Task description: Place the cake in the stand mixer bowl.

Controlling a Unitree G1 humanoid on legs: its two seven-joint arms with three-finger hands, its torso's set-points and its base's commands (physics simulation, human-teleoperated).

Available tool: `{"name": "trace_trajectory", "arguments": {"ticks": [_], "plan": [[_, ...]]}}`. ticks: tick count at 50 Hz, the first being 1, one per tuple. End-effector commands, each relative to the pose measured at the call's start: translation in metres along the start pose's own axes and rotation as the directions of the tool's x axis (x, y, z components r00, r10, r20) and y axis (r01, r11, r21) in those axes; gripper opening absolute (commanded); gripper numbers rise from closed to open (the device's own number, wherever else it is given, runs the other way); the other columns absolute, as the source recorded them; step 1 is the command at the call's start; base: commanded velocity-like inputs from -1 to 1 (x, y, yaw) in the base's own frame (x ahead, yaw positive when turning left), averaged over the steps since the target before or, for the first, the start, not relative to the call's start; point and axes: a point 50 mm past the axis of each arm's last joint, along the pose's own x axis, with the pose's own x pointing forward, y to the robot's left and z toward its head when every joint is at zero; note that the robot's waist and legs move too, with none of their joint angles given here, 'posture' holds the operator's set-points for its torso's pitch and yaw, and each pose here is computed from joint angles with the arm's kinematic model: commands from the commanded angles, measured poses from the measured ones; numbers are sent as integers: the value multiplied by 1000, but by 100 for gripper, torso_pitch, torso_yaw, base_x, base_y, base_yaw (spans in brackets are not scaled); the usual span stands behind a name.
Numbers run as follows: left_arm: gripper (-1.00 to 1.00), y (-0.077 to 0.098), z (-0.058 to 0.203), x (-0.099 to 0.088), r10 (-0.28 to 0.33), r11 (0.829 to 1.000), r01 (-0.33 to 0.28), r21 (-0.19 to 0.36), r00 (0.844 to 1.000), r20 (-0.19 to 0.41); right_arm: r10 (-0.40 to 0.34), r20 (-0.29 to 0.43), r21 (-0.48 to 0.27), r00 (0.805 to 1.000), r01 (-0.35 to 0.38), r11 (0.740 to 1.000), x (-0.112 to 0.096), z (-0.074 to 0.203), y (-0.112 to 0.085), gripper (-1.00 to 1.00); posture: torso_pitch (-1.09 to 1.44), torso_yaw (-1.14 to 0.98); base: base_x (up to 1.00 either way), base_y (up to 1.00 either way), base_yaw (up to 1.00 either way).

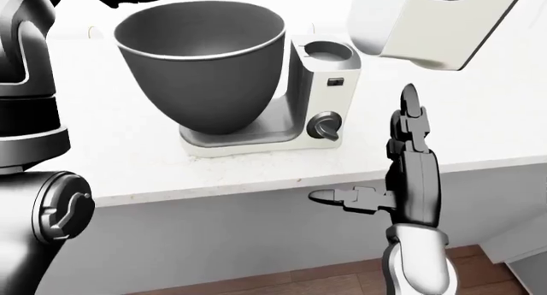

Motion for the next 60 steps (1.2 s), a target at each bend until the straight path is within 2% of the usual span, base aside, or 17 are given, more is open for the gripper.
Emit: {"name": "trace_trajectory", "arguments": {"ticks": [1,7,17,24,37,57,58,59,60], "plan": [[-100,9,27,-4,46,999,-48,17,993,109,-12,74,-6,997,12,1000,-1,12,-2,100,0,0,0,0,0],[-100,-2,27,-2,22,1000,-24,12,993,112,-12,74,-6,997,12,1000,-1,12,-2,100,0,0,0,0,0],[-100,-10,24,0,0,1000,-1,7,994,107,-12,75,-5,997,13,1000,-1,12,-2,100,0,0,0,0,0],[-100,-14,28,1,-8,1000,10,-12,993,116,-14,74,-4,997,14,1000,-1,11,-3,100,0,0,0,0,0],[-100,-36,28,4,-52,997,58,-49,992,117,-17,74,0,997,17,1000,-3,11,-4,100,0,0,0,0,0],[-99,-42,24,3,-61,996,68,-58,991,116,-17,77,-2,997,17,1000,-3,13,-4,100,0,0,0,0,0],[-4,-42,24,3,-59,996,66,-56,992,114,-17,78,-2,997,18,1000,-3,13,-4,100,0,0,0,0,0],[5,-41,25,3,-57,997,63,-54,992,114,-18,78,-3,997,18,1000,-3,13,-4,100,0,0,0,0,0],[69,-41,25,3,-55,996,62,-56,992,113,-18,78,-2,997,18,1000,-3,13,-5,100,0,0,0,0,0]]}}
